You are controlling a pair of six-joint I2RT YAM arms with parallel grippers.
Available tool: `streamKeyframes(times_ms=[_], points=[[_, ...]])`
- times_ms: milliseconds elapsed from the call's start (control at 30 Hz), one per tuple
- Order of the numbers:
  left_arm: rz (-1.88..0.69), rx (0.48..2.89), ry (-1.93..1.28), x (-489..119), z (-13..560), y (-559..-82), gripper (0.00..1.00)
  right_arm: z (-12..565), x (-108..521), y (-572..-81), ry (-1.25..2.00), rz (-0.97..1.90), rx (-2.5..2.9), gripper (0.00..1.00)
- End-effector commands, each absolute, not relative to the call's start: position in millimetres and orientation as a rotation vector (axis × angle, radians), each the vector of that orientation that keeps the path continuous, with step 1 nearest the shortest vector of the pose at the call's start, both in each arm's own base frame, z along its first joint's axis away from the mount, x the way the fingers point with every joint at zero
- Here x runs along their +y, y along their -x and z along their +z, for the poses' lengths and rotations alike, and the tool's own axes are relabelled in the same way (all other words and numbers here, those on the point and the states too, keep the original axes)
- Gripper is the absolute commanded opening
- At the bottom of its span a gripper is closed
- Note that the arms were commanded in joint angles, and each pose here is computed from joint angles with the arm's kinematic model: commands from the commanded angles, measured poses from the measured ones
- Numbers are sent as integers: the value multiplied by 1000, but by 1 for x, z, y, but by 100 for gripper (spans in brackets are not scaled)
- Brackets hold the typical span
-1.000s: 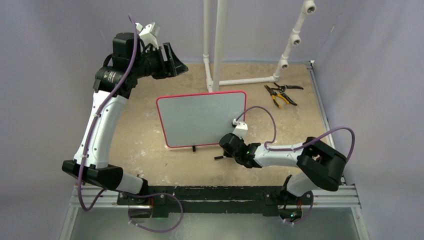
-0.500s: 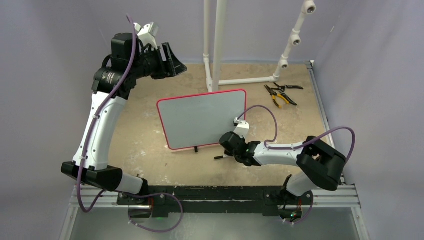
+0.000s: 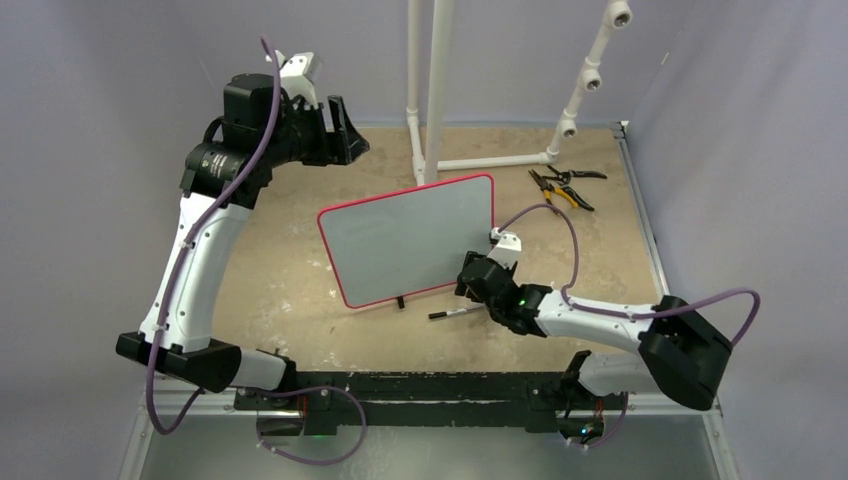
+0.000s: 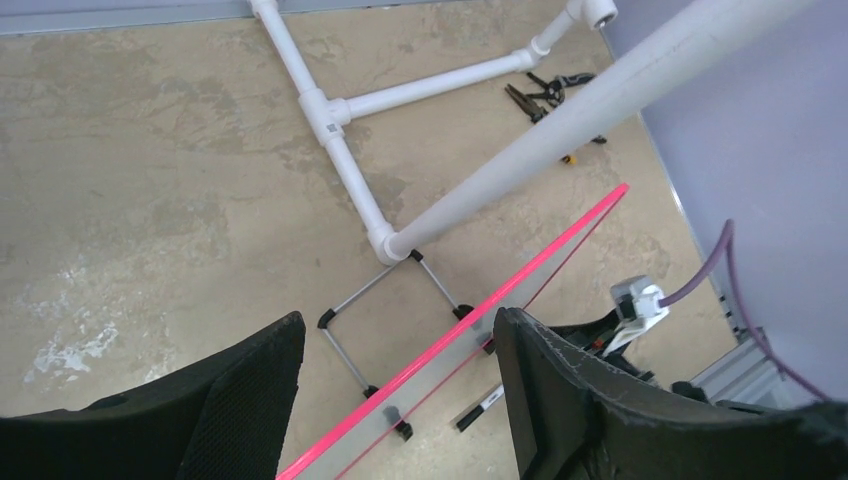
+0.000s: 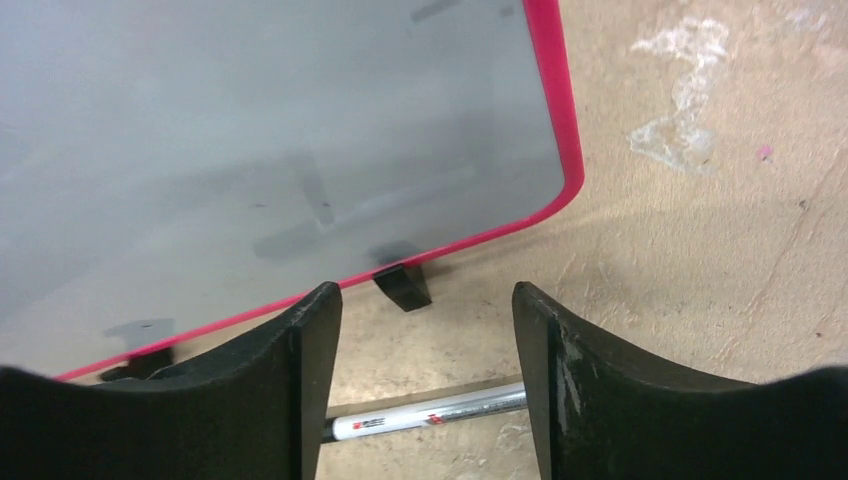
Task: Write a sentence on the whiteboard
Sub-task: Move the whiteboard to the center of the board, then open the whiteboard marker at the center of the board.
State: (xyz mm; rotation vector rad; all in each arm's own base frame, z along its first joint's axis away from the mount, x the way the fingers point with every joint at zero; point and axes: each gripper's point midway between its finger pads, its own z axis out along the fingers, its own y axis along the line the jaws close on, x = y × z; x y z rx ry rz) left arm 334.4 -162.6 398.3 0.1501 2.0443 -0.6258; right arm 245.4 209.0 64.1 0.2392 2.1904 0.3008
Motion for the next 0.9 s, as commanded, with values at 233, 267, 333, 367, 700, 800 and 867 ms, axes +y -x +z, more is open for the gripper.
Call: streamKeyframes(times_ms=[233, 267, 333, 367, 700, 800, 867], points=[[-614, 1933, -517, -226, 417, -294, 64, 143, 192, -250, -203, 466, 2137, 85], [-622, 1935, -542, -236, 414, -288, 61, 147, 183, -256, -222, 468, 2134, 85], [-617, 1937, -605, -256, 407, -276, 59, 163, 171, -266, -218, 473, 2097, 84], [-621, 1934, -642, -267, 405, -268, 59, 172, 167, -269, -202, 468, 2074, 85], [-818, 1924, -985, -363, 344, -178, 59, 212, 88, -316, -364, 378, 2003, 86], [-765, 1989, -1098, -371, 291, -157, 58, 227, 66, -325, -435, 371, 1965, 86], [-730, 2024, -1187, -369, 250, -146, 58, 245, 63, -328, -465, 393, 1930, 86]])
